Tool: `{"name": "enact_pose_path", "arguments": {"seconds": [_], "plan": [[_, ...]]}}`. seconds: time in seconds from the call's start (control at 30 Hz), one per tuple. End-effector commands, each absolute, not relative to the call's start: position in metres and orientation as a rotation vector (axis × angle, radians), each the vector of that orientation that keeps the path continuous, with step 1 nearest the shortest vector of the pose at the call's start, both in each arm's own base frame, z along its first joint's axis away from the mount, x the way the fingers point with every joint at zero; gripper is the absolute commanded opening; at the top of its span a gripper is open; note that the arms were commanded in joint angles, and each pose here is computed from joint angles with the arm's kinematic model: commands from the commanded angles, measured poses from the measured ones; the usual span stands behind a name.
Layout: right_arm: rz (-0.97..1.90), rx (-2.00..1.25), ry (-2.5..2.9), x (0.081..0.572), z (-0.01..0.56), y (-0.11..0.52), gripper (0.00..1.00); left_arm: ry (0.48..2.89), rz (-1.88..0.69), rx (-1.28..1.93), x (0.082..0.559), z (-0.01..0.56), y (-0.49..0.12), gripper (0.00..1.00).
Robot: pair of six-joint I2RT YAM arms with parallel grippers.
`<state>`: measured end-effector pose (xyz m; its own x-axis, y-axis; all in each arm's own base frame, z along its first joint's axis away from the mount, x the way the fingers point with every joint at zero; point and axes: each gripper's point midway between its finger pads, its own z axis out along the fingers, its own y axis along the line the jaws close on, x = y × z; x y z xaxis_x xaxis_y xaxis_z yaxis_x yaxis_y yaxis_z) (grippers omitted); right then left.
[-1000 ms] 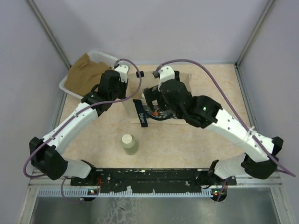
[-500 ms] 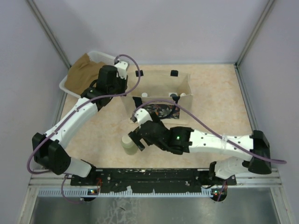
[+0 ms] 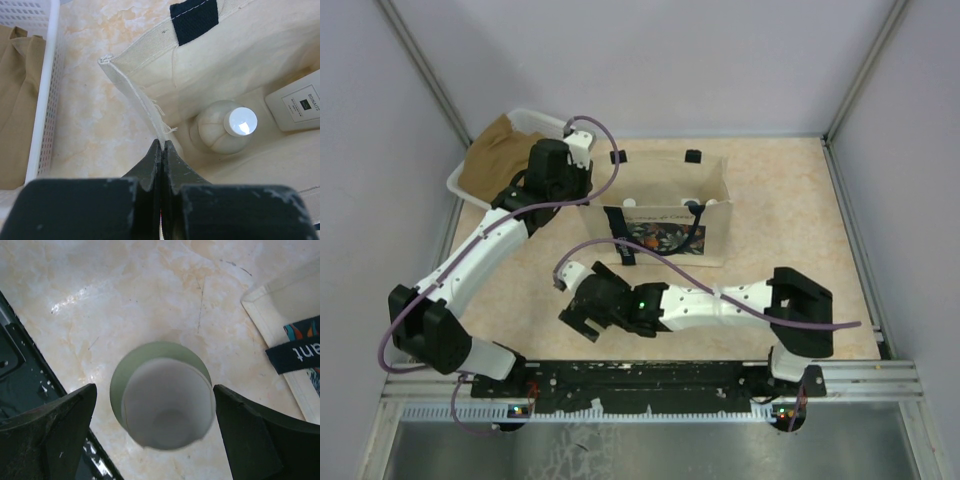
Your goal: Place the personal care products into the canvas bag
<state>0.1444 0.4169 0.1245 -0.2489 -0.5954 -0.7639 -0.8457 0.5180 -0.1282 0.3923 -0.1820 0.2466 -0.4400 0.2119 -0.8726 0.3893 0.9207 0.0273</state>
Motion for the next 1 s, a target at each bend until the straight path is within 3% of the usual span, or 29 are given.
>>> {"name": "enact_pose_path", "arguments": {"seconds": [0.0, 0.23, 0.33, 0.47, 0.63, 0.67, 0.97], "plan": [[0.469, -1.169, 1.897, 0.145, 0.142, 0.448, 0.99, 1.961, -0.19, 0.404, 0.401, 0.275, -0.173, 0.0], [0.418, -1.217, 1.922, 0.148, 0.118, 0.458, 0.99, 1.956, -0.19, 0.397, 0.4, 0.275, -0.17, 0.0], [0.393, -1.222, 1.936, 0.15, 0.113, 0.456, 0.9, 1.953, -0.194, 0.398, 0.399, 0.275, -0.17, 0.0], [0.406, -1.195, 1.944, 0.152, 0.114, 0.453, 0.47, 1.95, -0.2, 0.394, 0.399, 0.275, -0.17, 0.0], [0.398, -1.127, 1.961, 0.157, 0.121, 0.44, 0.03, 1.952, -0.209, 0.396, 0.399, 0.274, -0.171, 0.0], [0.386, -1.101, 1.968, 0.159, 0.124, 0.435, 0.0, 1.955, -0.21, 0.396, 0.4, 0.273, -0.171, 0.0], [0.339, -0.721, 1.986, 0.179, 0.217, 0.329, 0.0, 1.954, -0.214, 0.381, 0.4, 0.273, -0.17, 0.0]]}}
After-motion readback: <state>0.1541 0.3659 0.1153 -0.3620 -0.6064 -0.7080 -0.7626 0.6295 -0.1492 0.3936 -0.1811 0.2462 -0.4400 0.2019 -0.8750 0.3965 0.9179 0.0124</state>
